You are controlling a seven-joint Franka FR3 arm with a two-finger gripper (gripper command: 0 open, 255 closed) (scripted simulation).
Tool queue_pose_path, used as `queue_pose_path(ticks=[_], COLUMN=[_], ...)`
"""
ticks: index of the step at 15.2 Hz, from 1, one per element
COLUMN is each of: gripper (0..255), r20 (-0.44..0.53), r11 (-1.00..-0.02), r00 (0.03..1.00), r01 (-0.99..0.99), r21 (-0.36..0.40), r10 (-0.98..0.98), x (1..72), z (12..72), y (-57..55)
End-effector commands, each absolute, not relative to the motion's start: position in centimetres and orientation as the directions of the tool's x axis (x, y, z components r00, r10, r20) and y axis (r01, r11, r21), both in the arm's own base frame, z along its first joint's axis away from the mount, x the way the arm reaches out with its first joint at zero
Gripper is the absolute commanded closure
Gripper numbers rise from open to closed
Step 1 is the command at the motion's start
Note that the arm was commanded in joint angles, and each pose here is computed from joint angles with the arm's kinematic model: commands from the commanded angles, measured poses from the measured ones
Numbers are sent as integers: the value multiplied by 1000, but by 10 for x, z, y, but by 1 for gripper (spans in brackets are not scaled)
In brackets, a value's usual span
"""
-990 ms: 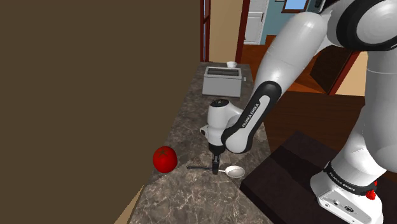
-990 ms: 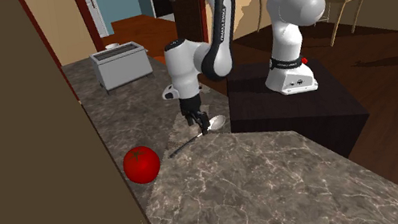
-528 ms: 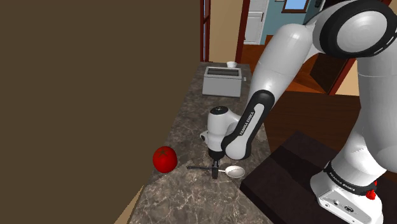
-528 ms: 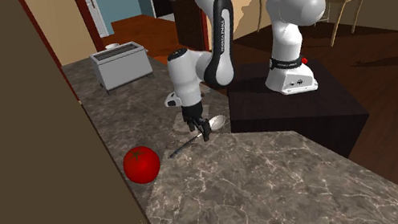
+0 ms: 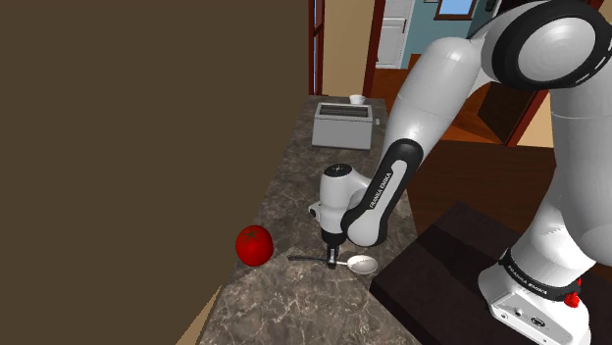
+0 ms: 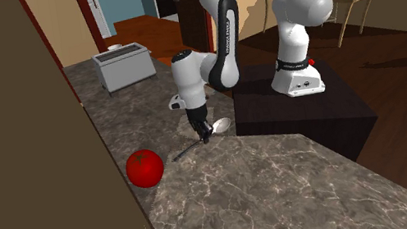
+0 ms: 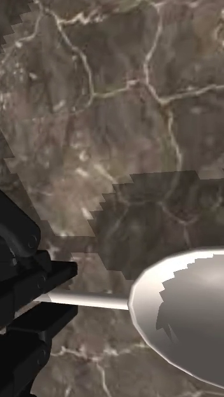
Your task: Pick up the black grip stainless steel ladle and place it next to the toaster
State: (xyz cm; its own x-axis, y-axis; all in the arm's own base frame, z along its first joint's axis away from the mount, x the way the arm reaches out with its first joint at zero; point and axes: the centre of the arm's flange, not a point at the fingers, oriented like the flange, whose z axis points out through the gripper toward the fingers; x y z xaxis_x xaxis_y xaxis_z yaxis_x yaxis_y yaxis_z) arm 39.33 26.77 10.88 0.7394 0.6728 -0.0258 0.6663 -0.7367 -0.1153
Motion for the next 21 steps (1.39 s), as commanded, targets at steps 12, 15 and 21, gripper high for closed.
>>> queue_pose_path(ticks=[12,15,21], gripper=[255,255,255], r20=[-26,-26,-26], r11=[-737,-737,-737], r00=[739,739,739], r01=[666,666,666], r21=[-115,-115,-115], r10=[673,673,673], x=[393,393,393], z=[135,151,183], y=[268,268,268])
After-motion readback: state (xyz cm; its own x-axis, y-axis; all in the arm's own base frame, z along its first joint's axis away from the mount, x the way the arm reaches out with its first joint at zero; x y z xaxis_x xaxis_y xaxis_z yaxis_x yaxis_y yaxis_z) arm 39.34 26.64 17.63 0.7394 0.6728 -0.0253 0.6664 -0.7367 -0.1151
